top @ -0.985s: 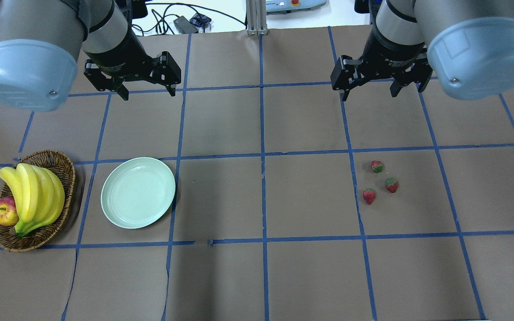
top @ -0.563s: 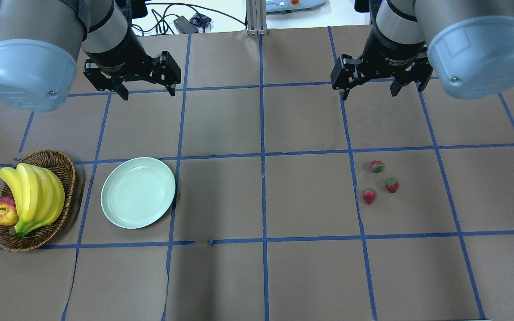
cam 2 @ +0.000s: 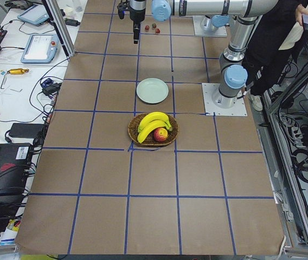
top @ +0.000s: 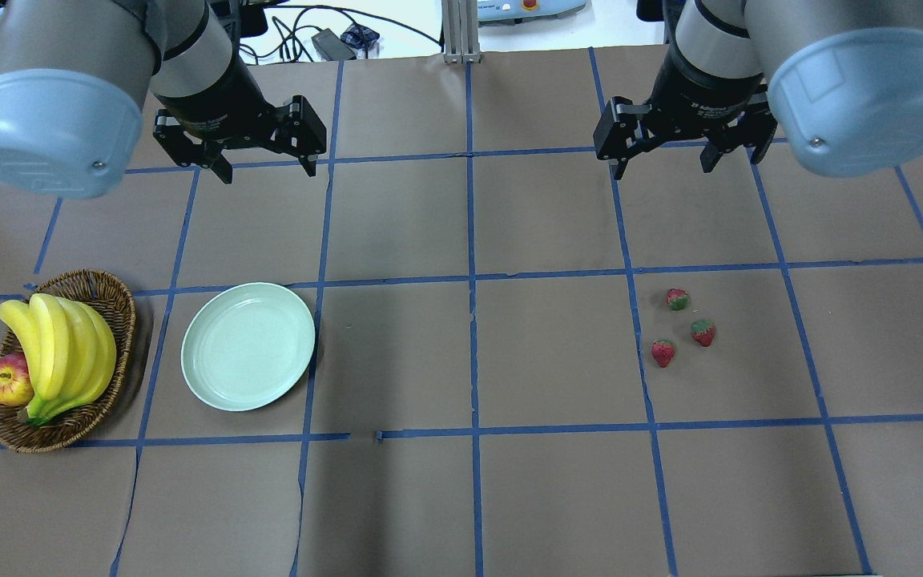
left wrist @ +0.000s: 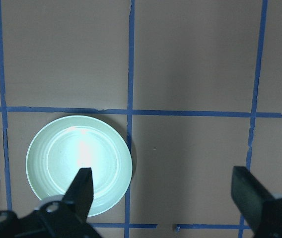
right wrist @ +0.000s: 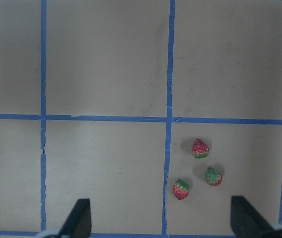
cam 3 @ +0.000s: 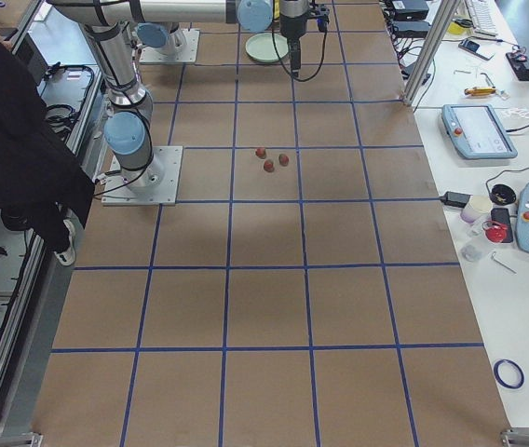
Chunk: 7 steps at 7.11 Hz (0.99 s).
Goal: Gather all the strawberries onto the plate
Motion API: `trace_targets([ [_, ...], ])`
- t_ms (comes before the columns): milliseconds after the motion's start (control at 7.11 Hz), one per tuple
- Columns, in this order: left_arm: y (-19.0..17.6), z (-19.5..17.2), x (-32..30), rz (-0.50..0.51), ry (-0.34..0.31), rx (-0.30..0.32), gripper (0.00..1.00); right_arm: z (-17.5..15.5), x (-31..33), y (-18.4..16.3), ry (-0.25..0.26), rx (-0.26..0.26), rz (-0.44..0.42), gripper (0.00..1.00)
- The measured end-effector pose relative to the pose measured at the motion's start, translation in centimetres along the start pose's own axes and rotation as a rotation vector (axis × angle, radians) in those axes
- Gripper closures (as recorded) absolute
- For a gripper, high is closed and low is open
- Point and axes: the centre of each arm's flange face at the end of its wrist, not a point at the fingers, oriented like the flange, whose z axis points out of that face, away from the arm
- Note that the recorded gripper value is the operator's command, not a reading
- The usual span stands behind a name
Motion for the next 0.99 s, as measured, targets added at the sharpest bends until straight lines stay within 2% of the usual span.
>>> trace_targets([
  [422, 0.2, -0.1, -0.7, 0.002, -0.044, -0.028, 0.0, 0.0, 0.0, 0.0, 0.003, 0.0, -0.001, 0.0],
  [985, -0.5, -2.6, -3.5, -0.046, -0.055, -0.065, 0.0, 0.1, 0.0, 0.1, 0.002, -0.001, 0.0, 0.0],
])
